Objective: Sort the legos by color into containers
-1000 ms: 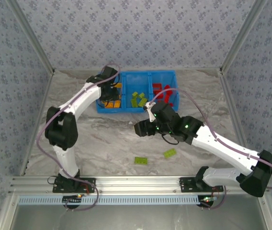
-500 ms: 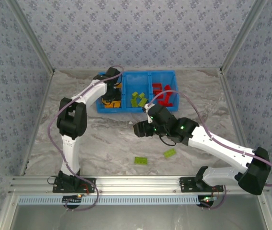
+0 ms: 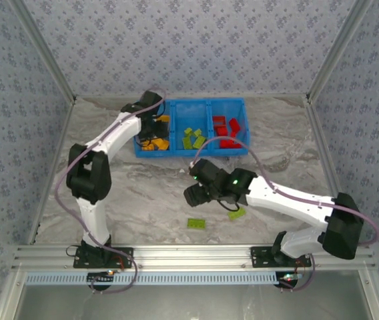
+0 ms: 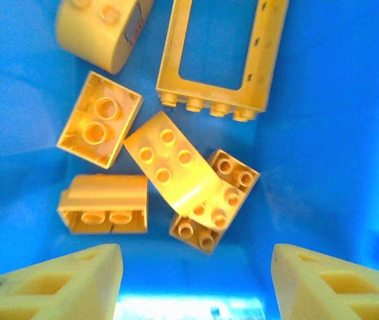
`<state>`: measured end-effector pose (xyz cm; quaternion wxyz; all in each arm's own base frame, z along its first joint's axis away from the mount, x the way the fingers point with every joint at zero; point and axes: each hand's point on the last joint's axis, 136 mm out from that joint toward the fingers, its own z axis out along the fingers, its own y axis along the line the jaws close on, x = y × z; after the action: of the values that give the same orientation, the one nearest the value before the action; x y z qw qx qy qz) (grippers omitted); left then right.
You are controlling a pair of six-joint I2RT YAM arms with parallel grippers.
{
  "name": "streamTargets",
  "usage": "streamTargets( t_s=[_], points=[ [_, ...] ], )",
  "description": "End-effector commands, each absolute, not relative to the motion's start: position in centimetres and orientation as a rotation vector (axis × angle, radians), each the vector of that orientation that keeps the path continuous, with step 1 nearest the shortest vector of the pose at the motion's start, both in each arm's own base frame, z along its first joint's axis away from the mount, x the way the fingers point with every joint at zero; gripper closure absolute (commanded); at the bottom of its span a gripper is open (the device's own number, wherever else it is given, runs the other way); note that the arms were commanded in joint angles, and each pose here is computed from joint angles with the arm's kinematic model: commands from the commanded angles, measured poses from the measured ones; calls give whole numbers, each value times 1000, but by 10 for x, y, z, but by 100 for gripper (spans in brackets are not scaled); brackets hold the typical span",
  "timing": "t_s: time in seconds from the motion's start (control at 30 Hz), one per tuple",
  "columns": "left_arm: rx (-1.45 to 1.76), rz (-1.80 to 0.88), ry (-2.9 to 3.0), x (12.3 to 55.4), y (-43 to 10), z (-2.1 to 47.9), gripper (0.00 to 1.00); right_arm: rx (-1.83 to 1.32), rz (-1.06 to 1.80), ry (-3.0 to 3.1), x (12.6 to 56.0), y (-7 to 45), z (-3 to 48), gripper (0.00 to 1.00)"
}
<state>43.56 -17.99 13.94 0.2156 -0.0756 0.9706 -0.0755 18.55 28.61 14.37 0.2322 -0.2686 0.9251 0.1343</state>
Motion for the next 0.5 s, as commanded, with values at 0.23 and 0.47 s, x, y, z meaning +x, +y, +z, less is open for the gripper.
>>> streamTargets(
  t_s=[0.23,0.47],
  points=[
    [-40,-636,2480,304,-194,252,24,-1296,1,2590,124,283,81,19],
    [64,-948,2371,208,-181,273,20,-1444,-181,2583,122,286,48,19]
  ],
)
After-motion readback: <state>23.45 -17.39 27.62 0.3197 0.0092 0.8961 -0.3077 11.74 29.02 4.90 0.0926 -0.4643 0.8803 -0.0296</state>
